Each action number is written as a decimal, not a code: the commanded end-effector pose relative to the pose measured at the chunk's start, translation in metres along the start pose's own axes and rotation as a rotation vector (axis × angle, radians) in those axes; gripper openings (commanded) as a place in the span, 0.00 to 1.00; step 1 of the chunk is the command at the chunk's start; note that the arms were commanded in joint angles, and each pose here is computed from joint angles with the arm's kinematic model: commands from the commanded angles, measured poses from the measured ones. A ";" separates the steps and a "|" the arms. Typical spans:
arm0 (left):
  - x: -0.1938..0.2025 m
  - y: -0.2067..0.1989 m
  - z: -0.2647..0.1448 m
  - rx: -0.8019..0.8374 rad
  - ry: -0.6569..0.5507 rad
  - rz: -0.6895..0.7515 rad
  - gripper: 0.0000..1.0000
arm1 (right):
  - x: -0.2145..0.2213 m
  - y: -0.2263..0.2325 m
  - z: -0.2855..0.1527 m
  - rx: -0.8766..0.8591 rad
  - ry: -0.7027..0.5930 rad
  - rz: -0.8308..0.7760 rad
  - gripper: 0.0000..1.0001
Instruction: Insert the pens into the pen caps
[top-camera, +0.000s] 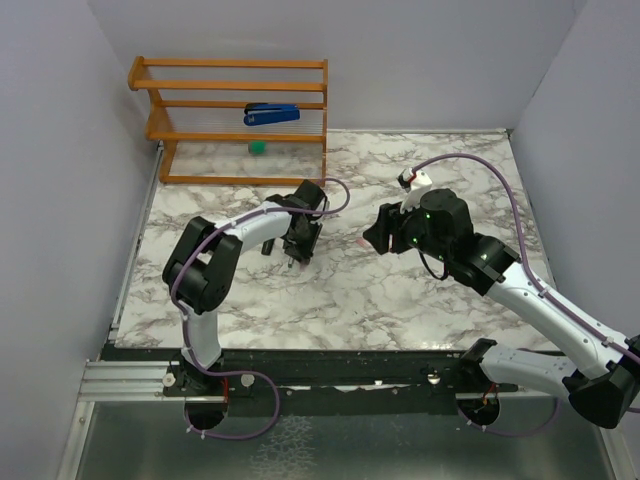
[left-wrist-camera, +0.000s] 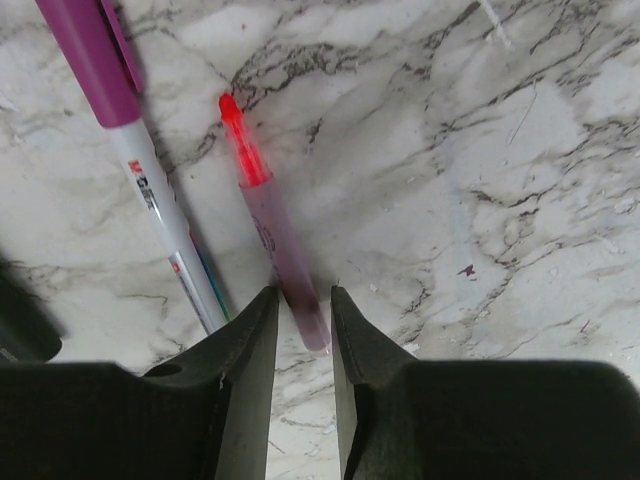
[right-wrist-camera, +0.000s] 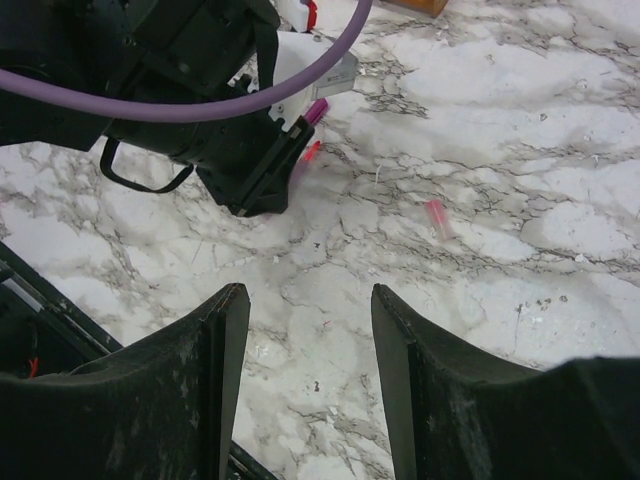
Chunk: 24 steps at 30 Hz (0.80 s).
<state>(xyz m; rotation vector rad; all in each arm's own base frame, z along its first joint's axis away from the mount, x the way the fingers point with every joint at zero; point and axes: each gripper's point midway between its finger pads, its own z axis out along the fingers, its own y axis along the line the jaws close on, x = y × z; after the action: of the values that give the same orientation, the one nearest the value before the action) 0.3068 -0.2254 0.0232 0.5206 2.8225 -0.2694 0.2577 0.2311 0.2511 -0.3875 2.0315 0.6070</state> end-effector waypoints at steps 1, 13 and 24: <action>0.029 0.005 0.000 -0.038 0.053 -0.022 0.28 | 0.008 -0.010 0.000 0.040 0.020 -0.012 0.57; 0.020 -0.002 0.013 0.004 0.017 0.000 0.00 | 0.008 -0.011 -0.002 0.043 0.021 -0.006 0.57; -0.063 -0.053 -0.076 0.200 -0.389 0.168 0.00 | 0.023 0.009 0.015 -0.066 0.003 0.141 0.57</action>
<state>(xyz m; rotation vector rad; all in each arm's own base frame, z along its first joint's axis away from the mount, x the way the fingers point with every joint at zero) 0.3050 -0.2413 0.0425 0.5929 2.6940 -0.3906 0.2499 0.2278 0.2237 -0.3331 2.0852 0.6325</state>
